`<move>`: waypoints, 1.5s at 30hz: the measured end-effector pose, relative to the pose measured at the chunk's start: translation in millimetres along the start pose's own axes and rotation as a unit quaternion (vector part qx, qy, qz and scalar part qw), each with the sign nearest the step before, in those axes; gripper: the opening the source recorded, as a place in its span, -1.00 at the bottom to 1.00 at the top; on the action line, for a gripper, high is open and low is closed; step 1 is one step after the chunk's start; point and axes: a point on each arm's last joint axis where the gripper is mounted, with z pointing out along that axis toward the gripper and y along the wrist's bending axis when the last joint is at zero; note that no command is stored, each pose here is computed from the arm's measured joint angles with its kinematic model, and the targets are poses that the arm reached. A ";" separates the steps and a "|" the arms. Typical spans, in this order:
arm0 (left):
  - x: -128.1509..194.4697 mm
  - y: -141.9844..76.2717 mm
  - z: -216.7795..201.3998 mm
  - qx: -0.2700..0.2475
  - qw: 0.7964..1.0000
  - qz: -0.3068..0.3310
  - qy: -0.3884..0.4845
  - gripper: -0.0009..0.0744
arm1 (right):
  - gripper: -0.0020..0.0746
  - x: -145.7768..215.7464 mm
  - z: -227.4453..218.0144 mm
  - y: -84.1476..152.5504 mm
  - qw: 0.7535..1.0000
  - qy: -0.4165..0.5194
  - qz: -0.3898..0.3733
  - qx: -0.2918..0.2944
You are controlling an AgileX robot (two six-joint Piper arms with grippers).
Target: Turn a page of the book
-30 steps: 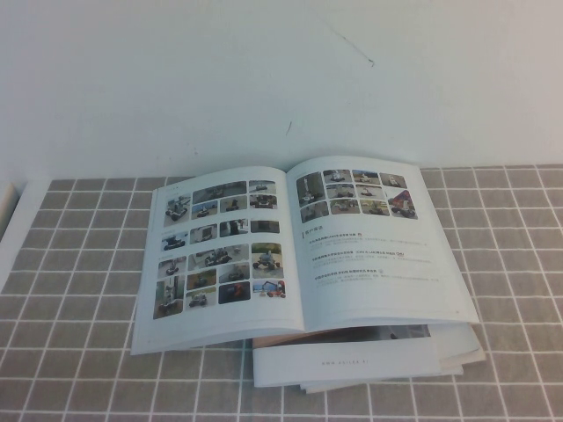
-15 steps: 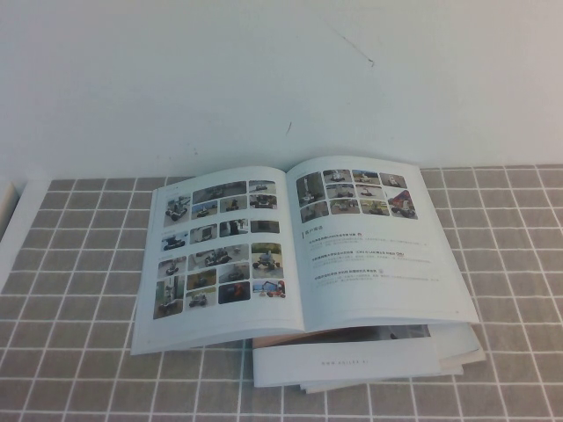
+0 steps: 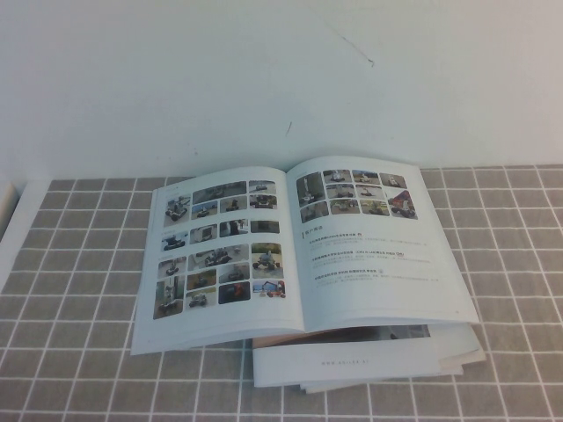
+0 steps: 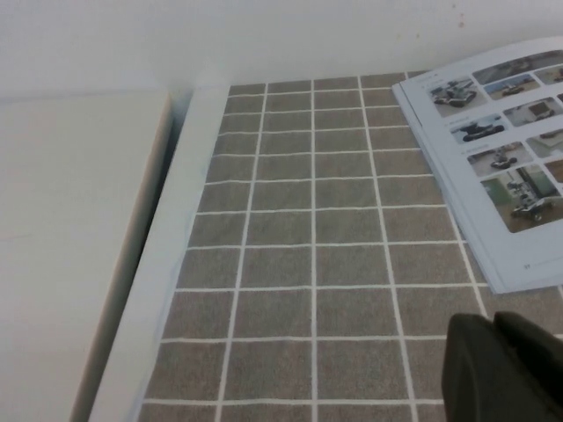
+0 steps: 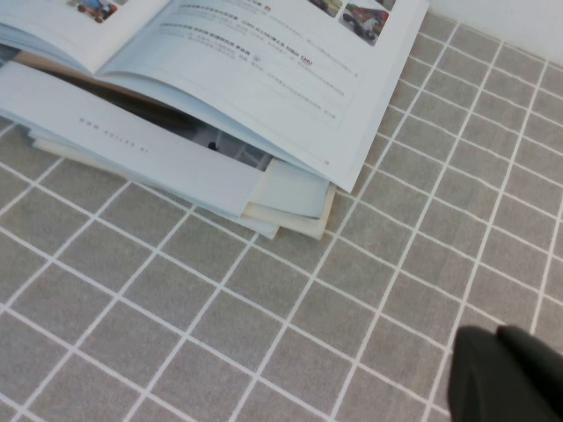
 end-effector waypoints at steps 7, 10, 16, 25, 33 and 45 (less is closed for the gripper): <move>0.0 -2.6 -0.4 0.025 1.000 -0.006 0.002 -0.99 | -0.95 0.0 0.0 0.0 1.000 0.000 0.000 0.000; 0.1 -4.2 -0.5 0.040 0.999 -0.006 0.003 -0.99 | -0.95 -0.1 0.0 0.1 1.000 0.000 0.001 -0.001; 0.2 -5.9 -0.7 0.056 0.998 -0.006 0.004 -0.99 | -0.95 -0.1 0.0 0.2 1.000 -0.001 0.001 -0.001; 0.2 -6.0 -0.7 0.056 0.998 -0.012 0.004 -0.99 | -0.95 -0.2 0.0 0.3 1.000 -0.001 0.002 -0.002; 0.4 -5.9 -0.7 0.056 0.998 -0.012 0.005 -0.99 | -0.95 -0.2 0.0 0.3 1.000 -0.001 0.002 -0.002; 0.7 -5.9 -0.7 0.056 0.998 -0.012 0.007 -0.99 | -0.95 -0.2 0.0 0.3 1.000 -0.001 0.002 -0.002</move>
